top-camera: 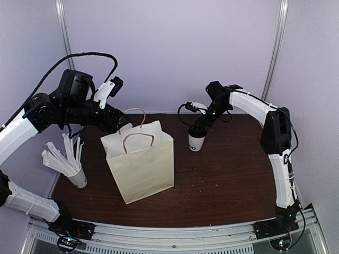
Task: Pack the takeout coffee
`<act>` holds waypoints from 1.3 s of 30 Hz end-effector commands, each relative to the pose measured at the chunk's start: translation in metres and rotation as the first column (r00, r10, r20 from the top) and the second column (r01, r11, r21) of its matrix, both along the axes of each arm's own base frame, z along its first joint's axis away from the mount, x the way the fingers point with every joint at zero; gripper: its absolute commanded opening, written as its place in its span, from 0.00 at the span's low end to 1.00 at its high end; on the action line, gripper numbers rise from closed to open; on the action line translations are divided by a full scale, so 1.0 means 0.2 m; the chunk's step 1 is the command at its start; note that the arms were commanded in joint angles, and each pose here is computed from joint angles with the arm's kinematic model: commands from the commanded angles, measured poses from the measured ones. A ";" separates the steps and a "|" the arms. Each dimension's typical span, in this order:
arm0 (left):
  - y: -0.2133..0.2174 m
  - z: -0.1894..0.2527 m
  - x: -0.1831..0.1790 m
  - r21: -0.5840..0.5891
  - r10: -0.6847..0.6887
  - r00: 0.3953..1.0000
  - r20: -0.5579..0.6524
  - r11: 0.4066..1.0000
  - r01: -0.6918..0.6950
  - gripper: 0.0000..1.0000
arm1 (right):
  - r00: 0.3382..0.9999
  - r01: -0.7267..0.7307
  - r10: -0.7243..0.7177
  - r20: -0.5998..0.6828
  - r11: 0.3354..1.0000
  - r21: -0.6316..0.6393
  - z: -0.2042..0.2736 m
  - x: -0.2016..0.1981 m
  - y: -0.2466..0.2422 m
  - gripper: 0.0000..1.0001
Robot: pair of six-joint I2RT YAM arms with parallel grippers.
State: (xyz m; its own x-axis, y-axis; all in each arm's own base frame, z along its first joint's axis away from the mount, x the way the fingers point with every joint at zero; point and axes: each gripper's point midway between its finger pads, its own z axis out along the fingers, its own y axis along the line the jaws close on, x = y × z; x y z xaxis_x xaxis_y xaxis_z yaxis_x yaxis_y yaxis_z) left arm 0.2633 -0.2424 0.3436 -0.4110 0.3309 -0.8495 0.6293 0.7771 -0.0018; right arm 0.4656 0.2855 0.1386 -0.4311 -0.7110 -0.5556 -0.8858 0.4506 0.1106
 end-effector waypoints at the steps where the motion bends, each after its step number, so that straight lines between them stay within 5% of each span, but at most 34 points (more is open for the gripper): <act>1: 0.02 0.05 0.01 -0.025 0.014 0.999 0.037 1.000 -0.013 0.70 | 1.000 0.007 -0.007 0.000 0.999 -0.048 0.02 -0.03 -0.02 0.80; 19: 0.06 0.06 0.01 0.005 0.029 0.998 0.060 1.000 -0.030 0.71 | 0.999 0.053 -0.051 0.016 0.992 -0.118 0.09 -0.08 -0.11 0.68; 39: 0.07 -0.11 0.02 0.140 -0.004 0.999 -0.031 0.990 0.008 0.79 | 0.966 -0.053 0.005 0.259 0.983 0.178 1.13 -0.77 -0.15 0.68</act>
